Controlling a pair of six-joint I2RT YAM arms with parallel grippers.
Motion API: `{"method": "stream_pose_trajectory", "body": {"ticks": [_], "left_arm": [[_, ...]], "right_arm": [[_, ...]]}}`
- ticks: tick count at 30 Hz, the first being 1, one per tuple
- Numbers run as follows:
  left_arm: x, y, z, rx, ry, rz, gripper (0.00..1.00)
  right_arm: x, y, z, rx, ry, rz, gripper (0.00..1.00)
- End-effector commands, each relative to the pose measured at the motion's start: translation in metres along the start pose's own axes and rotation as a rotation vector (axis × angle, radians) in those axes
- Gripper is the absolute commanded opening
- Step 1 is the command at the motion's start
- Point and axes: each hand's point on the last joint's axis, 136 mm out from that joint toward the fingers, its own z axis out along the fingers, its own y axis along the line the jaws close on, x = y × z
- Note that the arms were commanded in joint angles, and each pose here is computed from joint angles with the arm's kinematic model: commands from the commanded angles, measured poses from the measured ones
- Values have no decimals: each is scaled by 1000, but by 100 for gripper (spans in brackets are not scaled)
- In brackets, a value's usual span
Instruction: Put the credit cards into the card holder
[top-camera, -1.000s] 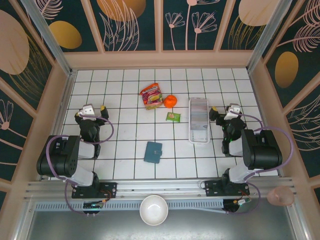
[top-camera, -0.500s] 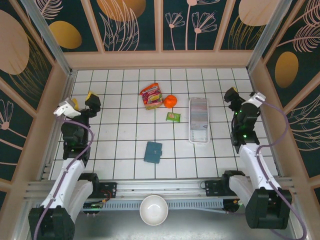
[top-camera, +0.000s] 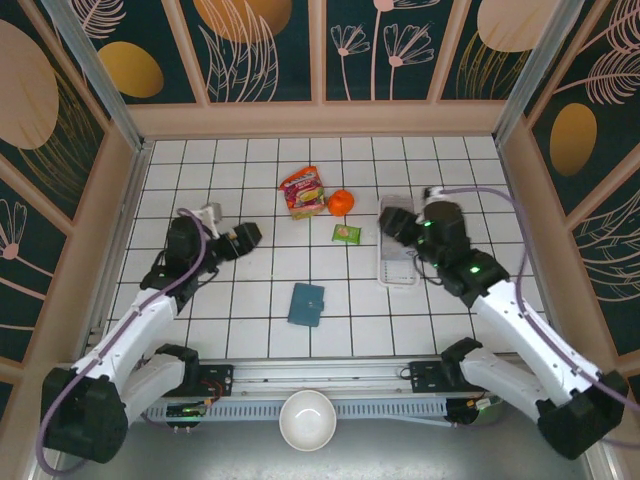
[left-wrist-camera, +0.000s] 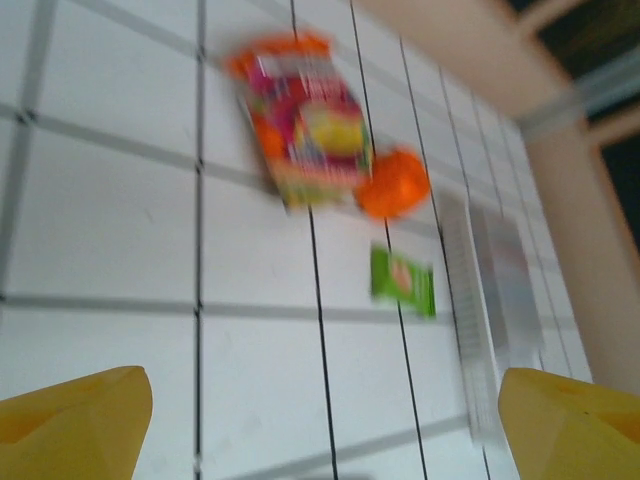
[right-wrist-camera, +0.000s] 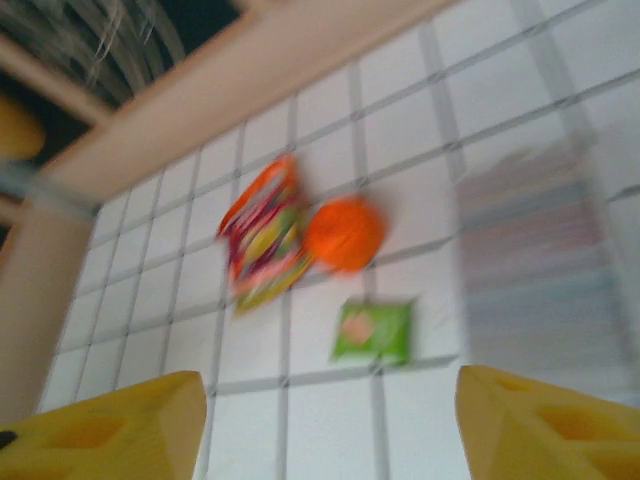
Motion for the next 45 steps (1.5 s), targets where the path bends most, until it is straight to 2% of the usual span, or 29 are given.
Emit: {"method": "stream_pose_trajectory", "body": {"ticks": [1,3,6,8,11,14,17,25,32,39,45], "left_arm": [[45,3,5,-13,149,-30,87],[64,-2,9,27,186,-42,85],[92,-4,12,63,259,-48,75],[107,-1,14,53,308,-40,71],[123,-2,15,56,353,-30,66],[135,-6,16,75,381,-32,62],[148,-7,16,80,410,-36,57],[172,-6,19,81,457,-48,57],[188,-8,24,73,483,-41,54],[207,3,32,22,524,-25,51],[222,-12,35,88,561,-65,47]], "right_arm": [[60,16,17,31,161,28,57],[93,33,29,24,223,1,46],[139,48,54,3,312,-1,30],[169,55,72,-34,396,32,15],[192,60,91,-52,450,41,7],[205,52,104,-7,479,31,1],[218,43,111,26,512,26,0],[243,17,119,104,560,13,0],[253,-13,107,216,558,-24,0],[266,-31,101,254,559,-25,0],[269,-32,101,245,557,-14,0]]}}
